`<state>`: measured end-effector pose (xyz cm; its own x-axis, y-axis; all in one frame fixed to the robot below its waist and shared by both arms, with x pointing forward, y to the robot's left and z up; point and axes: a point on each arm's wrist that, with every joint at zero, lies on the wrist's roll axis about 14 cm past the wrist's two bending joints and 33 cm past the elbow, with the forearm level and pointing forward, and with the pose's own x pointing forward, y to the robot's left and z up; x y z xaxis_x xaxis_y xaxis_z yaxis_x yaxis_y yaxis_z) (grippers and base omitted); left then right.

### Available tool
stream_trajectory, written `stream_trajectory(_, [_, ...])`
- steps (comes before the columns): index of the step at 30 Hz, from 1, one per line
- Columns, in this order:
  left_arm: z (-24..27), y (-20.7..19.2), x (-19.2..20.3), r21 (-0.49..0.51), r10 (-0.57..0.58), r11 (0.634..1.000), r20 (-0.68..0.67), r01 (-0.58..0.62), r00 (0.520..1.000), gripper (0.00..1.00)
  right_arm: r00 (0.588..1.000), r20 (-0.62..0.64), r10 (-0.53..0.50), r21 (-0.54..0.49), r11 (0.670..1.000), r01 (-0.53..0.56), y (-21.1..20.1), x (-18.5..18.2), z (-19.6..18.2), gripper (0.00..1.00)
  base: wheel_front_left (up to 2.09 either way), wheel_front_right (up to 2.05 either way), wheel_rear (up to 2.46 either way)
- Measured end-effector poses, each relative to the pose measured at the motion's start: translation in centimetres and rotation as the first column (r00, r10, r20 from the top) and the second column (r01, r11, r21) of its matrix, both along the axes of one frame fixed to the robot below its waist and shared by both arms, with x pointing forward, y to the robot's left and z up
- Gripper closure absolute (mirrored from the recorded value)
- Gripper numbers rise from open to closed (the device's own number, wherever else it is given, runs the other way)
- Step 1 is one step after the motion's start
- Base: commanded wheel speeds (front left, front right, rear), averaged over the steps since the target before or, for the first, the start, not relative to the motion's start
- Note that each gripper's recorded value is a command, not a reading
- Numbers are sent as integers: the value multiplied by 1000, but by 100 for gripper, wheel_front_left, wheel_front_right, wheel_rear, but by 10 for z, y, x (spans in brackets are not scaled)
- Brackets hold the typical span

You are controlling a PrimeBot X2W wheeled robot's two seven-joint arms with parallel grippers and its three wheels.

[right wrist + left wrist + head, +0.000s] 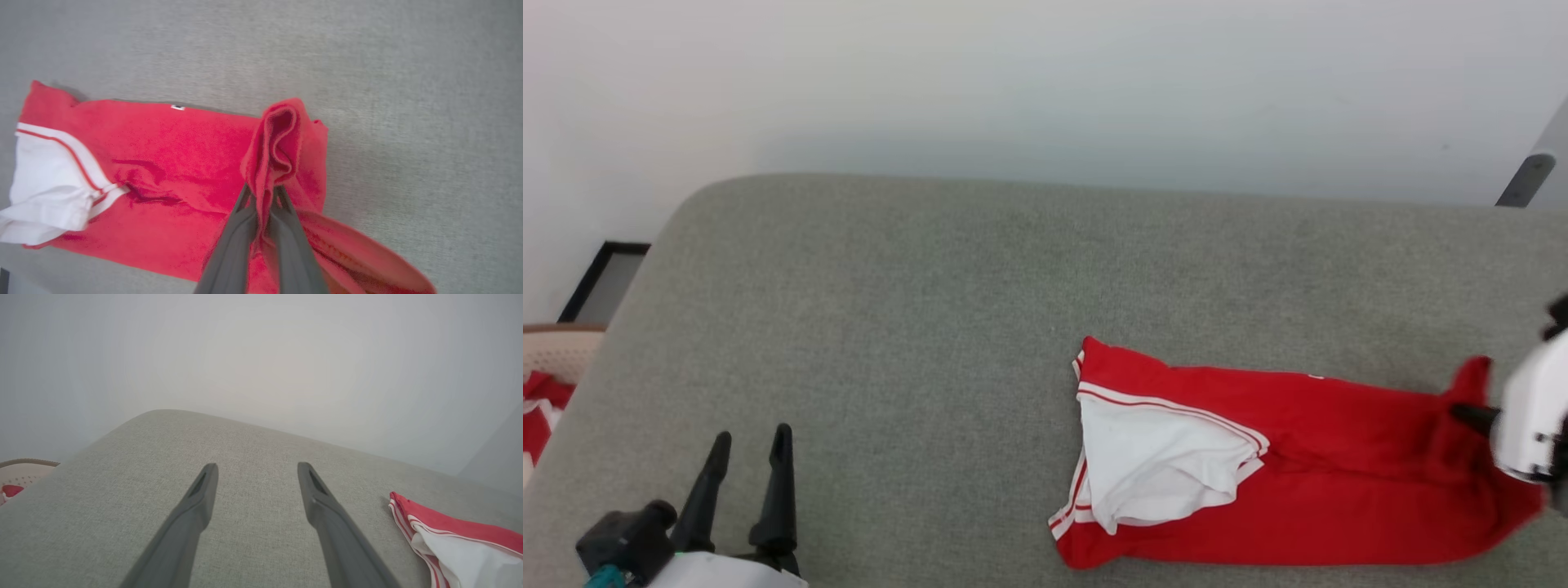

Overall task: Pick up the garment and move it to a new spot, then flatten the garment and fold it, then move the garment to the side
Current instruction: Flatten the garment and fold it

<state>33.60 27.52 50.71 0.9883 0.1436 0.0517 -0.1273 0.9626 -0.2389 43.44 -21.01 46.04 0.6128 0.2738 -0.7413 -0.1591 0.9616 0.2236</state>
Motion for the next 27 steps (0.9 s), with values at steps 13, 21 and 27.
stream_trajectory(13, [5,-14,-9,-20,-23,1000,30,24,999,0,967,120,227,127,962,-241,139,-5,26,100,0,0,0])
stream_trajectory(21, [8,-13,-10,-35,-9,999,44,10,999,0,931,124,344,111,927,-358,202,-4,18,100,0,0,0])
stream_trajectory(27, [7,-3,-14,-47,30,998,42,-28,999,0,901,134,414,125,895,-429,240,-4,17,50,0,0,0])
